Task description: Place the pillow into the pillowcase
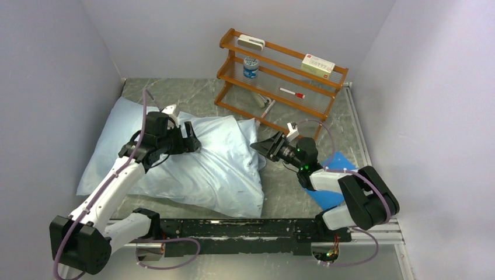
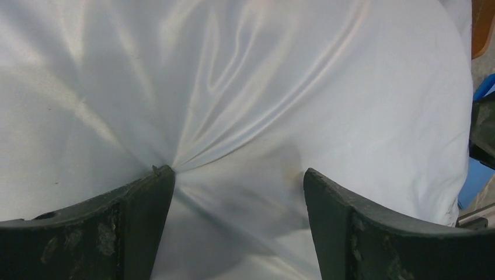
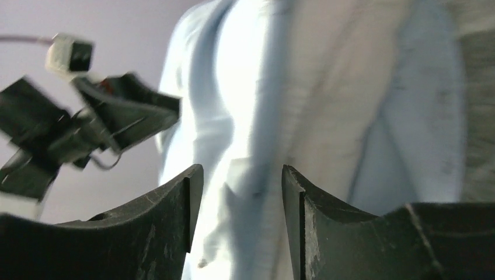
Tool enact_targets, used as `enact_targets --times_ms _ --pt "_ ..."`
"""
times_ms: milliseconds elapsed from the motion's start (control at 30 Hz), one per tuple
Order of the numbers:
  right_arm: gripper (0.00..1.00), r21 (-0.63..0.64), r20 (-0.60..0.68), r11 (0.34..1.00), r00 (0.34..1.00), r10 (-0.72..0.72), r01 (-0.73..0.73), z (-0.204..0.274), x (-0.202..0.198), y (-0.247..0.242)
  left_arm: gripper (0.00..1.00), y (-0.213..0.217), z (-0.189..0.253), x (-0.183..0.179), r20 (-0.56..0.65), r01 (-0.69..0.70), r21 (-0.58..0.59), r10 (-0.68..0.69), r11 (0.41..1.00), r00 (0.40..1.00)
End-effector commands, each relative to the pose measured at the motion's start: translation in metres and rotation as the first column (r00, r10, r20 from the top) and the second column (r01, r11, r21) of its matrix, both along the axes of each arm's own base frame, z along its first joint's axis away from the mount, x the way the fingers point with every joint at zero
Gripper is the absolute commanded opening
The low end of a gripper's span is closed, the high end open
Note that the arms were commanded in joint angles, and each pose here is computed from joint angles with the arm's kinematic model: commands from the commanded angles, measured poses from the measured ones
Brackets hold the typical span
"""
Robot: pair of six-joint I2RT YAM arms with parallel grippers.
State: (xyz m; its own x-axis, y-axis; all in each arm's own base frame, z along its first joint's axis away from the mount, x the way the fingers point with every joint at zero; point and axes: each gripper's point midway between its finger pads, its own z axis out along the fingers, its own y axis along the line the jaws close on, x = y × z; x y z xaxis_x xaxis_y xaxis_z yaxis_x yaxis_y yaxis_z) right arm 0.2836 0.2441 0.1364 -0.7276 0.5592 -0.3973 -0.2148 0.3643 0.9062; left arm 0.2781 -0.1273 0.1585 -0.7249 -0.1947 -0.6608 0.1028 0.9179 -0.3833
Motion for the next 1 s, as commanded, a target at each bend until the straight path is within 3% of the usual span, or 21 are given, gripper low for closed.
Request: enact_targets --times_ms 0,100,233,333,400,433,500,600,833,967 --pt "0.55 0.077 0.266 0.953 0.927 0.263 -0.292 0.06 -0.032 0.027 0.87 0.02 -0.011 -0.019 -0.082 -0.053 0.06 0.058 0.997 0.995" --pt "0.58 0.11 0.312 0.92 0.891 0.328 -0.377 0.074 -0.043 0.035 0.88 0.026 -0.011 -0.018 -0.08 -0.064 0.09 0.071 0.994 0.994" --pt "0.7 0.209 0.36 0.877 0.868 0.342 -0.432 0.097 -0.042 0.04 0.88 0.022 -0.024 -0.022 -0.114 -0.047 0.079 0.056 0.996 0.992" --pt "0.72 0.343 0.36 0.832 0.879 0.313 -0.436 0.116 -0.034 0.045 0.88 0.018 -0.028 -0.024 -0.116 -0.037 0.057 0.044 0.998 0.992" --pt "0.95 0.418 0.293 0.824 0.915 0.276 -0.383 0.114 -0.022 0.048 0.87 0.017 -0.025 -0.025 -0.112 -0.03 0.048 0.035 0.998 0.993" --pt "0.99 0.438 0.245 0.836 0.939 0.241 -0.33 0.108 -0.014 0.049 0.88 0.017 -0.023 -0.026 -0.106 -0.029 0.047 0.034 0.998 0.994" --pt "1.0 0.446 0.157 0.868 0.974 0.163 -0.217 0.095 0.0 0.048 0.88 0.018 -0.019 -0.026 -0.093 -0.035 0.048 0.039 0.998 0.995" --pt "1.0 0.414 0.163 0.897 0.982 0.098 -0.158 0.095 0.015 0.05 0.88 0.02 -0.016 -0.027 -0.086 -0.034 0.054 0.038 0.998 0.996" --pt "0.92 0.574 0.381 0.803 0.92 -0.091 -0.158 0.177 0.018 0.003 0.88 0.016 -0.022 -0.032 -0.089 -0.01 0.034 0.013 0.999 0.996" --pt "0.92 0.567 0.464 0.815 0.864 -0.196 -0.12 0.198 -0.005 -0.026 0.87 -0.013 0.003 -0.041 -0.063 0.124 -0.095 -0.13 0.988 0.99"
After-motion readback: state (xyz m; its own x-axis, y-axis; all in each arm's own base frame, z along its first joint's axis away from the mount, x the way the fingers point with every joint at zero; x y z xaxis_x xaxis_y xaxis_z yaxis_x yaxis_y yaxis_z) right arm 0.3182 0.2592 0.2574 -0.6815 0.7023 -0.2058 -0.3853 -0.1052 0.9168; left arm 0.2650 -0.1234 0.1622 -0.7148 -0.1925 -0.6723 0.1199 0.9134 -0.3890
